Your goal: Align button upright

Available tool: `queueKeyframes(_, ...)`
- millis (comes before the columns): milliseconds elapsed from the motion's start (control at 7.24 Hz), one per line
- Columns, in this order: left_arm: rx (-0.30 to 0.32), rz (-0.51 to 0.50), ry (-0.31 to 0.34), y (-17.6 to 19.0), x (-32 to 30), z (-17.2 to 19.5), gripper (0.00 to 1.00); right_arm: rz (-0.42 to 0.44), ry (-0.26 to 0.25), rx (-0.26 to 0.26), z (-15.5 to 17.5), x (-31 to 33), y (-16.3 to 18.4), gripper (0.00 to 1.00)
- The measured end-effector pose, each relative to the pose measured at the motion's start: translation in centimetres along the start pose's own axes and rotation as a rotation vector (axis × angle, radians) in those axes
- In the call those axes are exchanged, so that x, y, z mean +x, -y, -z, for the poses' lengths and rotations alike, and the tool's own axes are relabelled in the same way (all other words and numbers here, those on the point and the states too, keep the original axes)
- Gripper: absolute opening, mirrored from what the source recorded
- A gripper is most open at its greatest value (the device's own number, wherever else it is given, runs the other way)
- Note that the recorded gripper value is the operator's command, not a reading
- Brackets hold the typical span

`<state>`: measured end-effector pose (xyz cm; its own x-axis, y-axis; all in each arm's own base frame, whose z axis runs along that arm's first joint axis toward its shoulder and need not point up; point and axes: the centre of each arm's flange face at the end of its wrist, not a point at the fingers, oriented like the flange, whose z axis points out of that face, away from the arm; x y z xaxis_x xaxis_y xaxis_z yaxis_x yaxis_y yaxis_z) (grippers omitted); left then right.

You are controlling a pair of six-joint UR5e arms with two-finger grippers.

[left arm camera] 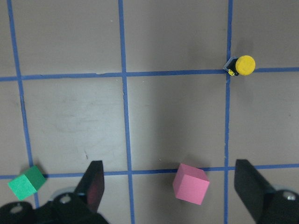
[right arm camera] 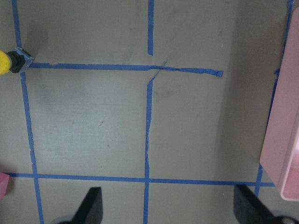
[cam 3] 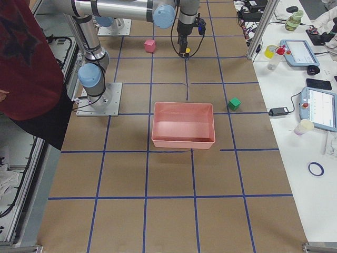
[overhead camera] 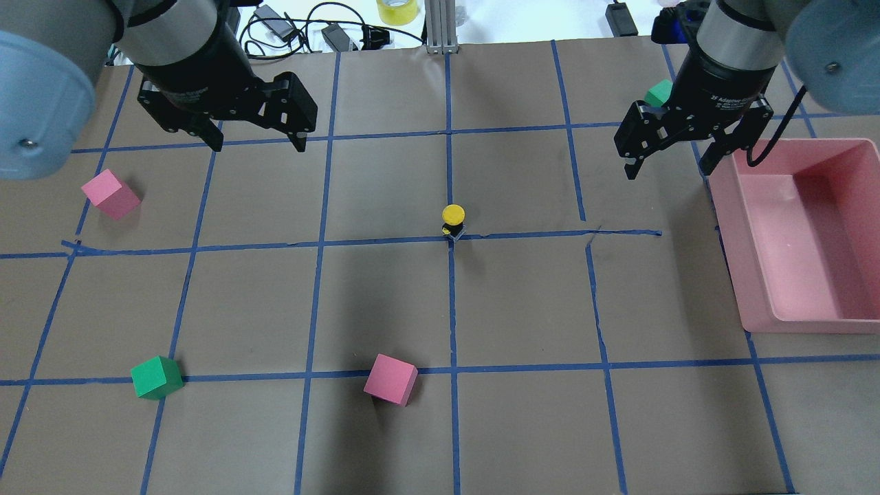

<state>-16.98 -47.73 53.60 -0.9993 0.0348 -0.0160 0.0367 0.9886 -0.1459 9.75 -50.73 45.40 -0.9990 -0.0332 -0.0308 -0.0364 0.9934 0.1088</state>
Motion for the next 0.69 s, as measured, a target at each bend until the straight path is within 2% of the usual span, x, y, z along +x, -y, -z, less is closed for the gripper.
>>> queueKeyframes(276,0.020,0.028,0.004,0.61,-1.74,-0.09,1.00,-0.001,0.003,0.000,-0.02,-0.03,0.02,1.00)
queueKeyframes(691,0.018,0.025,0.003,0.68,-2.04,-0.36,1.00,-0.017,-0.006,-0.010,-0.22,0.19,0.12,1.00)
